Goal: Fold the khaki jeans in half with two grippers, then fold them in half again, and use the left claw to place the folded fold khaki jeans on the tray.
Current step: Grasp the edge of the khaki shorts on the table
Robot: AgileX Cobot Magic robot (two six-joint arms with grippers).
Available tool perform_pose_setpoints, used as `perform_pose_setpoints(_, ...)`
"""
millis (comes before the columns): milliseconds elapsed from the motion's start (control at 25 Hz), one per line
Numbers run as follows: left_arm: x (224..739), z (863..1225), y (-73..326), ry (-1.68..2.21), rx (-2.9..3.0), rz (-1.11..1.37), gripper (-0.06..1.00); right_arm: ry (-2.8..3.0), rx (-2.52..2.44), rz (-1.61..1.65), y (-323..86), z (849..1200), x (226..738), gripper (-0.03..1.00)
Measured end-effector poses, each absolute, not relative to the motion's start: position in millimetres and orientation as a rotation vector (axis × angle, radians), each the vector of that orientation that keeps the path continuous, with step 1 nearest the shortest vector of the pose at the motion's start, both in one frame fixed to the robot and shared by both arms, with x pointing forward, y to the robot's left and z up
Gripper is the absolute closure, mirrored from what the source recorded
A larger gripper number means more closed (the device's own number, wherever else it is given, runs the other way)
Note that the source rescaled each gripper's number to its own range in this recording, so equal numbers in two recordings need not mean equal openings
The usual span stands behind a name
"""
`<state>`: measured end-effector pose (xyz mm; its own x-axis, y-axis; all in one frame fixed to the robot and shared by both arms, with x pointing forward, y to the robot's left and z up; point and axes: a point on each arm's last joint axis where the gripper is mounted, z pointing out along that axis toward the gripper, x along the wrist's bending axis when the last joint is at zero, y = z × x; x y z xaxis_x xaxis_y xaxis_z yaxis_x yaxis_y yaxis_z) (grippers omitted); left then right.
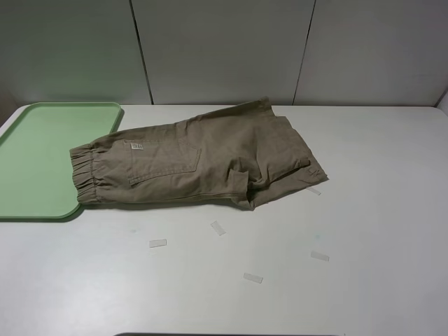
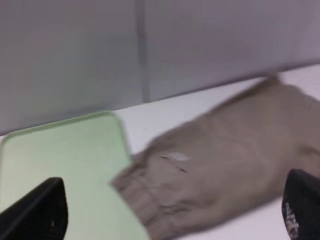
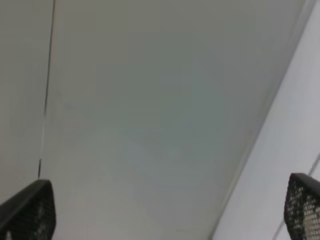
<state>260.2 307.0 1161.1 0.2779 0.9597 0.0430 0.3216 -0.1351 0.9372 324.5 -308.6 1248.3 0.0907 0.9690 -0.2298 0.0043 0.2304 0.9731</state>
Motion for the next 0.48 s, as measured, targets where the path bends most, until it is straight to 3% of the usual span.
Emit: perform_pose_setpoints(480,223.2,1133.0,299.6,1.127,1.849,0.576,0.09,1.243,1.058,1.040,-324.2,1243.5,263.7,-0.03)
